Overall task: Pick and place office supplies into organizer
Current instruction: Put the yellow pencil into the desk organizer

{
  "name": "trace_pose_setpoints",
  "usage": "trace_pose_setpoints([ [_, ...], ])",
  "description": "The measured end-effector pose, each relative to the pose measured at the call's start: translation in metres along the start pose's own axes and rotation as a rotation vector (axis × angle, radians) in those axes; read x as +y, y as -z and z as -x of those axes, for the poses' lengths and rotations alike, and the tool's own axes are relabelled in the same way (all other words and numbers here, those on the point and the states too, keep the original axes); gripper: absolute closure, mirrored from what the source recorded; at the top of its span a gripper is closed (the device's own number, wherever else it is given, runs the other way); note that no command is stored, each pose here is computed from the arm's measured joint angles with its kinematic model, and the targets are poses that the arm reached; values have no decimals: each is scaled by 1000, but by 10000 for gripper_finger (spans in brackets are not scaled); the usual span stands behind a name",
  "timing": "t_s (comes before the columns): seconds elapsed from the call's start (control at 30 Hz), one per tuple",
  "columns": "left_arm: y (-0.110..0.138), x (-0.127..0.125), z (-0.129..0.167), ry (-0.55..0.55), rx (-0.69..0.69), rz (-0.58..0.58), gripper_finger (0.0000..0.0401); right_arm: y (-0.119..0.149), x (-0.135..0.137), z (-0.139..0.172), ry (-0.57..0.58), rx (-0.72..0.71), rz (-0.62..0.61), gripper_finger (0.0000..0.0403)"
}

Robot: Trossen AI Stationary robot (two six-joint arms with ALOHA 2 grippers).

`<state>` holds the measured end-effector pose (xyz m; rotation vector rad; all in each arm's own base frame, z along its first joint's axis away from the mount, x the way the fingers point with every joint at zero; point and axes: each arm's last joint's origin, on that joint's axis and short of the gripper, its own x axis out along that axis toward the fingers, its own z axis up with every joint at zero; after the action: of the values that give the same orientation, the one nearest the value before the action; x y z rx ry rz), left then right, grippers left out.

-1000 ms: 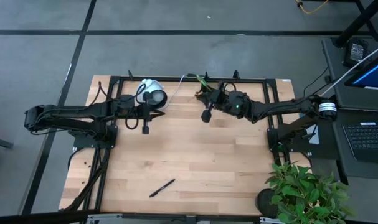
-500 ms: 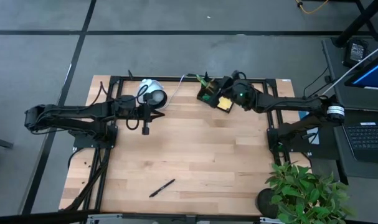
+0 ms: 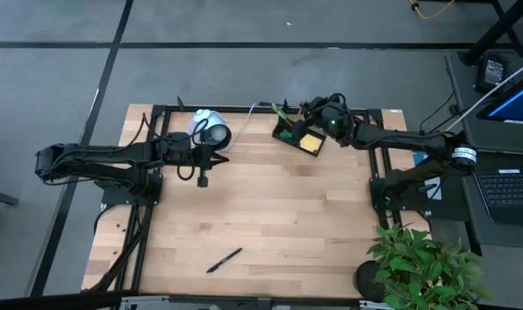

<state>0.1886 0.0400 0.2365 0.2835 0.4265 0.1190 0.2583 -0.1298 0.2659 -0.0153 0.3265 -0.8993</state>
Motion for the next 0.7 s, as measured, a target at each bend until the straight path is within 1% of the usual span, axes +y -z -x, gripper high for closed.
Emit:
trace_pose_setpoints([
  [0.13, -1, 0, 0, -3, -9, 0, 399, 6, 0, -7, 10, 28, 0, 379],
  [0.43, -2, 1, 0, -5, -16, 7, 399, 28, 4, -30, 34, 117, 12, 379],
  [0.5, -2, 1, 0, -5, -16, 8, 400, 33, 4, -34, 39, 133, 0, 379],
  [0.7, -2, 1, 0, -6, -19, 8, 399, 43, 7, -42, 41, 171, 16, 379],
])
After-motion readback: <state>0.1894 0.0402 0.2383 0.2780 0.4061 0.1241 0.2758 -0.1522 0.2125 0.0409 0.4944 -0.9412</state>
